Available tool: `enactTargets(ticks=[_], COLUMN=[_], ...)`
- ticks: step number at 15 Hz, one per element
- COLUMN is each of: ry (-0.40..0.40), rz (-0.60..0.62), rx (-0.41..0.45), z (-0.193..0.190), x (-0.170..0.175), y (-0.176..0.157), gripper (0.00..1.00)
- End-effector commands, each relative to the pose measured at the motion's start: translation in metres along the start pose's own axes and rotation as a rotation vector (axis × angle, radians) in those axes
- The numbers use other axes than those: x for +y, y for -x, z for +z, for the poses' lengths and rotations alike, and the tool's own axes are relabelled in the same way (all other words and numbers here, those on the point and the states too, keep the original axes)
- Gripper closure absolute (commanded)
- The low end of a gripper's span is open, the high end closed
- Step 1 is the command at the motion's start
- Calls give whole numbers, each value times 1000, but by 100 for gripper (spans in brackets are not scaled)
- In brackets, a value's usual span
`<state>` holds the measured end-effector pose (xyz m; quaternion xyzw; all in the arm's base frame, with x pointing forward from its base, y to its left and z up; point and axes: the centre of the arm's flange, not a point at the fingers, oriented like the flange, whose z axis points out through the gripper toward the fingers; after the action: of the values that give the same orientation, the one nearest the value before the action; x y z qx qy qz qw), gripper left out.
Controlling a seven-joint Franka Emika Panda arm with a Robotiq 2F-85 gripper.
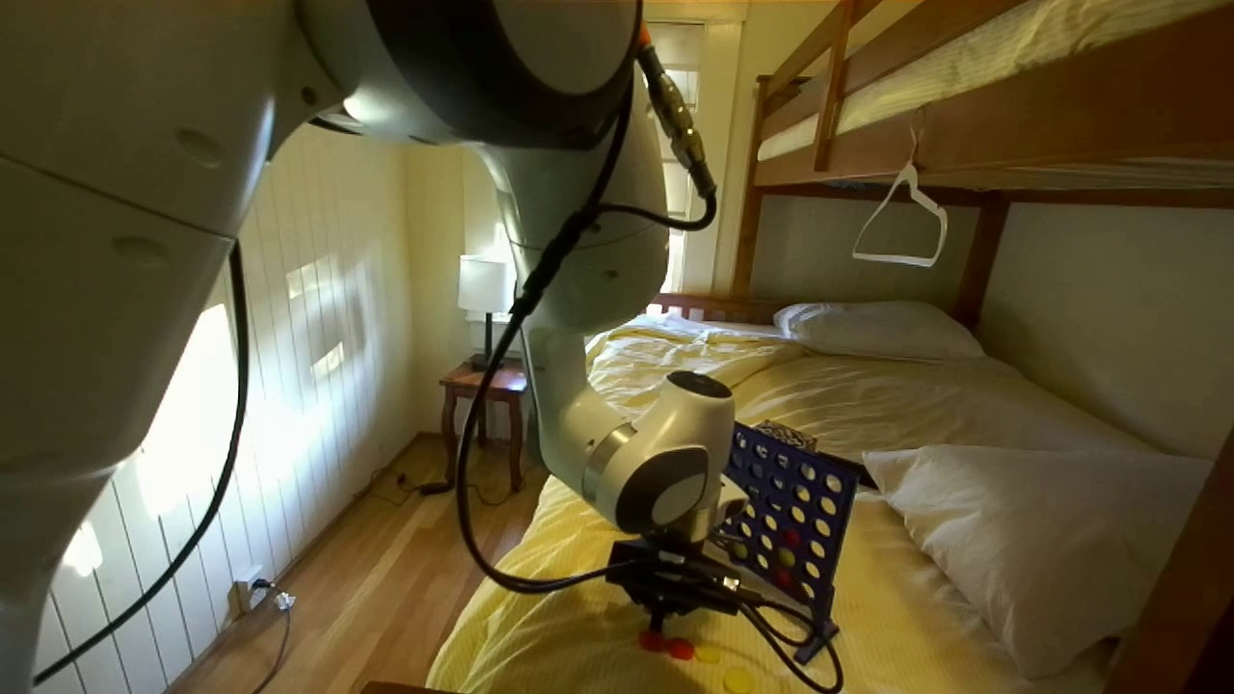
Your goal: Pick up the orange object and put it in the blue object
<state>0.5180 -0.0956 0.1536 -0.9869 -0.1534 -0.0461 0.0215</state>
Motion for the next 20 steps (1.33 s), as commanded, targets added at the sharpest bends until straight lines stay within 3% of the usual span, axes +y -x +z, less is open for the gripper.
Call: enactTargets(ticks=[1,10,12,20], ry=[14,-24,-38,-93], rz=[1,-14,-19,-15], rx=[28,0,-5,-31], z=[-9,-10,-10,-16], x=[3,0,-2,-11], y=[6,13,14,19], gripper=[67,4,0,0])
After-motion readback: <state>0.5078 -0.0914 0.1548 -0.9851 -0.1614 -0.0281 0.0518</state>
